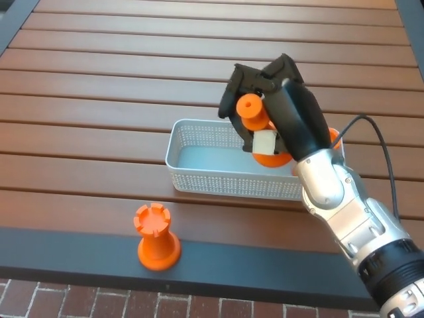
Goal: Using the right hand to place 3 different shape and weight chess pieces into a small container
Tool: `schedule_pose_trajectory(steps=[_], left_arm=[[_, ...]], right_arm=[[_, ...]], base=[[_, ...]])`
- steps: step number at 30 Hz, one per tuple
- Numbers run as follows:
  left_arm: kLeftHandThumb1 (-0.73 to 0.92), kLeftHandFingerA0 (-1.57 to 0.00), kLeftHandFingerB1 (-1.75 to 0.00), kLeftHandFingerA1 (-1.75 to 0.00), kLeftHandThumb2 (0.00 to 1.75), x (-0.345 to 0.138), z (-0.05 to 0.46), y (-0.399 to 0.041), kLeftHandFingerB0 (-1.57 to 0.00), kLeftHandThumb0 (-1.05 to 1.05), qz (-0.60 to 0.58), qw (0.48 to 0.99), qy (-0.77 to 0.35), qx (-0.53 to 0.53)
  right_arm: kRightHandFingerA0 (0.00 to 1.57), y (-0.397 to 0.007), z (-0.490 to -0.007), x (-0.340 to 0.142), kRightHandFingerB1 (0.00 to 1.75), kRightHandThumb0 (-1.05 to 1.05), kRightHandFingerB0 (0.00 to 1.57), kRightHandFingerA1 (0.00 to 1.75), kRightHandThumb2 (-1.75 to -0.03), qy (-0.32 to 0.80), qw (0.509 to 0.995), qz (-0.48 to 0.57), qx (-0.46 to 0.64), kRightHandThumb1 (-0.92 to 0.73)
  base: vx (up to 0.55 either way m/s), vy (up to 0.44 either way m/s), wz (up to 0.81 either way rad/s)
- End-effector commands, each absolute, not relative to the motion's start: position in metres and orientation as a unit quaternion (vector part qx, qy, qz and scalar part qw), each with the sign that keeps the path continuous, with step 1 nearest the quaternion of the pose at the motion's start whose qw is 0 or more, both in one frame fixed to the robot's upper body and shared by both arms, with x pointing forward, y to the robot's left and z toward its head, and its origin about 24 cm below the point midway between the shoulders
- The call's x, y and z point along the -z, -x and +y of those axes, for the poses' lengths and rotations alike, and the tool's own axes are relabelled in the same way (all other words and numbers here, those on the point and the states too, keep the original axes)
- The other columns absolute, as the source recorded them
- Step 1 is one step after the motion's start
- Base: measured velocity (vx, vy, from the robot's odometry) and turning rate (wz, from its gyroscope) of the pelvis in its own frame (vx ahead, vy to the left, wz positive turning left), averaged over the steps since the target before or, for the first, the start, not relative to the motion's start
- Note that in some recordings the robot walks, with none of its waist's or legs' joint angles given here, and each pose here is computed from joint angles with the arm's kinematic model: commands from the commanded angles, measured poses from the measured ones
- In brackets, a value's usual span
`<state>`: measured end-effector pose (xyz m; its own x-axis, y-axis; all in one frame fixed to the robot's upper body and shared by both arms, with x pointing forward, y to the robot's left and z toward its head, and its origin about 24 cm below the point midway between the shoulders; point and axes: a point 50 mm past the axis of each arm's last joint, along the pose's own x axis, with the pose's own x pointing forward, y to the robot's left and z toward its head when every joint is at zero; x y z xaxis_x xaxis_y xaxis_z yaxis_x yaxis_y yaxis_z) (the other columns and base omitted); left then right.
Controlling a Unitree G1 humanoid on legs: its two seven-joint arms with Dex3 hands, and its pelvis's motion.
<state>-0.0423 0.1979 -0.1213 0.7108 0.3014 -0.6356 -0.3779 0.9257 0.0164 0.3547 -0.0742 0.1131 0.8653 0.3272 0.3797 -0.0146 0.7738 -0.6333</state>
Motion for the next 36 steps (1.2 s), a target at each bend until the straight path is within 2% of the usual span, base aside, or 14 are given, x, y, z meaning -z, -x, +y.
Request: schedule_pose_trajectory(steps=[1,7,8,11,12,21,22,25,26,29,30,31,35,36], left_arm=[[0.15,-1.28,-1.37,-1.54,1.52,0.120,0.199,0.046,-1.22,-0.16,0.339,0.924,0.039,-0.171],[0.17,-1.32,-1.36,-1.53,1.51,0.122,0.198,0.049,-1.22,-0.14,0.341,0.922,0.074,-0.168],[0.03,-1.32,-1.35,-1.56,1.66,0.123,0.198,0.051,-1.24,-0.01,0.342,0.920,0.081,-0.174],[0.03,-1.32,-1.35,-1.56,1.66,0.123,0.198,0.053,-1.24,-0.01,0.343,0.917,0.093,-0.184],[0.13,-1.33,-1.42,-1.61,1.54,0.122,0.198,0.054,-1.25,-0.13,0.343,0.917,0.089,-0.182],[0.07,-1.30,-1.40,-1.58,1.55,0.122,0.197,0.056,-1.23,-0.06,0.347,0.918,0.078,-0.175],[0.10,-1.32,-1.39,-1.59,1.53,0.123,0.198,0.055,-1.26,-0.11,0.349,0.917,0.081,-0.176],[0.10,-1.32,-1.39,-1.59,1.53,0.124,0.199,0.054,-1.26,-0.11,0.351,0.915,0.085,-0.179],[0.05,-1.31,-1.38,-1.57,1.53,0.124,0.200,0.053,-1.26,-0.05,0.348,0.916,0.086,-0.180],[0.05,-1.31,-1.38,-1.57,1.53,0.124,0.201,0.052,-1.26,-0.05,0.343,0.917,0.087,-0.183],[0.04,-1.32,-1.37,-1.57,1.53,0.124,0.201,0.052,-1.26,-0.02,0.345,0.916,0.089,-0.182],[0.04,-1.32,-1.37,-1.57,1.53,0.125,0.201,0.053,-1.26,-0.02,0.349,0.915,0.091,-0.180],[0.04,-1.32,-1.37,-1.57,1.53,0.125,0.201,0.053,-1.26,-0.02,0.349,0.915,0.092,-0.180],[0.03,-1.30,-1.41,-1.60,1.55,0.125,0.202,0.053,-1.25,-0.02,0.349,0.916,0.087,-0.179]], right_arm=[[0.80,-0.356,-0.083,-0.101,1.63,-0.14,0.70,1.75,-0.87,0.314,0.921,-0.220,-0.069,-0.77],[0.78,-0.357,-0.080,-0.099,1.65,-0.13,0.68,1.75,-0.96,0.326,0.914,-0.232,-0.070,-0.69],[0.79,-0.359,-0.083,-0.100,1.65,-0.12,0.69,1.75,-1.01,0.332,0.912,-0.232,-0.067,-0.66],[0.79,-0.361,-0.086,-0.101,1.65,-0.12,0.69,1.75,-1.01,0.342,0.908,-0.233,-0.063,-0.66],[0.78,-0.361,-0.089,-0.100,1.64,-0.16,0.69,1.75,-0.93,0.345,0.908,-0.230,-0.063,-0.71],[0.80,-0.358,-0.098,-0.090,1.62,-0.18,0.69,1.75,-0.86,0.340,0.913,-0.216,-0.059,-0.75],[0.84,-0.358,-0.098,-0.089,1.27,-0.14,0.75,1.61,-0.94,0.339,0.914,-0.212,-0.064,-0.66],[0.84,-0.357,-0.098,-0.087,1.27,-0.14,0.75,1.61,-0.94,0.338,0.916,-0.205,-0.071,-0.66],[0.48,-0.358,-0.095,-0.088,0.39,-0.42,0.30,0.99,-0.62,0.343,0.914,-0.205,-0.071,-0.74],[0.48,-0.359,-0.092,-0.091,0.39,-0.42,0.30,0.99,-0.62,0.351,0.911,-0.204,-0.071,-0.74],[0.00,-0.361,-0.089,-0.094,0.03,-1.05,0.00,0.05,-0.98,0.388,0.896,-0.203,-0.072,-0.68],[0.00,-0.364,-0.086,-0.099,0.03,-1.05,0.00,0.05,-0.98,0.432,0.876,-0.204,-0.069,-0.68],[0.00,-0.364,-0.085,-0.100,0.03,-1.05,0.00,0.05,-0.98,0.444,0.870,-0.202,-0.067,-0.68],[0.00,-0.365,-0.082,-0.103,0.00,-1.01,0.00,0.00,-0.65,0.456,0.866,-0.192,-0.071,-0.78]], base=[[0.00,0.000,0.00],[0.00,0.000,0.00],[0.00,0.000,0.00],[0.00,0.000,0.00],[0.00,0.000,0.00],[0.00,0.000,0.00],[0.00,0.000,0.00],[0.00,0.000,0.00],[0.00,0.000,0.00],[0.00,0.000,0.00],[0.00,0.000,0.00],[0.00,0.000,0.00],[0.00,0.000,0.00],[0.00,0.000,0.00]])
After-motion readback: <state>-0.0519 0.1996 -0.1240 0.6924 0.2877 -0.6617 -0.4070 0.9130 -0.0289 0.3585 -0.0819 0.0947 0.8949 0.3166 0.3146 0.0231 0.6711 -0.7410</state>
